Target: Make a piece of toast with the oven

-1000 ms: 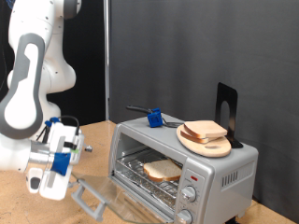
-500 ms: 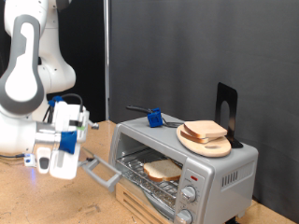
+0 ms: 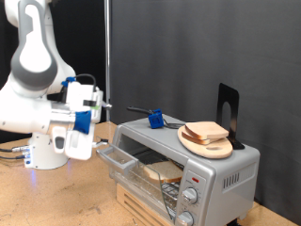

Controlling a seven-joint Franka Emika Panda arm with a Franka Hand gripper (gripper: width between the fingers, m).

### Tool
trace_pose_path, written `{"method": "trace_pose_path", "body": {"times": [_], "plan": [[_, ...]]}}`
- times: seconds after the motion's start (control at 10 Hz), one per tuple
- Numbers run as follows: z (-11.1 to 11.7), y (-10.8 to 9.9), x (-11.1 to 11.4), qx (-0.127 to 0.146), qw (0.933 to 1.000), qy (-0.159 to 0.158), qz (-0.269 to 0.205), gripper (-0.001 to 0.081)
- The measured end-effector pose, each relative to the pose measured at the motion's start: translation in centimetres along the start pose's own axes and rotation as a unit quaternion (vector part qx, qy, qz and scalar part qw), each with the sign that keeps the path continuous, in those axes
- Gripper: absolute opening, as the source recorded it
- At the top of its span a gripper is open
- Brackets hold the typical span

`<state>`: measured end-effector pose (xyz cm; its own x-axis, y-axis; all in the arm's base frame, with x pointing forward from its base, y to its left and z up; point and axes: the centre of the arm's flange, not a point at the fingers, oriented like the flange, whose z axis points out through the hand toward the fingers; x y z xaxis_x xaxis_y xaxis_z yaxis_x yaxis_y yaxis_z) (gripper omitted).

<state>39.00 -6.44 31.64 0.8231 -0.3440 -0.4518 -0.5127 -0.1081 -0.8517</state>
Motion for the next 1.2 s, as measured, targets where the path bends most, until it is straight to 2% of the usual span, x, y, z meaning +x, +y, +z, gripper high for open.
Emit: {"method": "trace_pose_path", "body": {"times": [0.2,0.5,0.7,0.9,1.0,1.2], "plan": [[1.8,-0.6,-0.8,-0.022,0.9995,0.025,-0.003,0.0808],[3.0,1.1,-0.4,-0.051,0.9974,0.051,0.007,0.0808],[3.3,2.1,-0.1,-0.056,0.9971,0.05,0.012,0.0808],[3.3,2.1,-0.3,-0.046,0.9982,0.035,0.015,0.0808],[2.6,1.9,-0.4,-0.032,0.9987,0.032,0.021,0.0808],[-0.4,1.2,-0.3,-0.008,0.9975,0.062,0.033,0.0808]]}}
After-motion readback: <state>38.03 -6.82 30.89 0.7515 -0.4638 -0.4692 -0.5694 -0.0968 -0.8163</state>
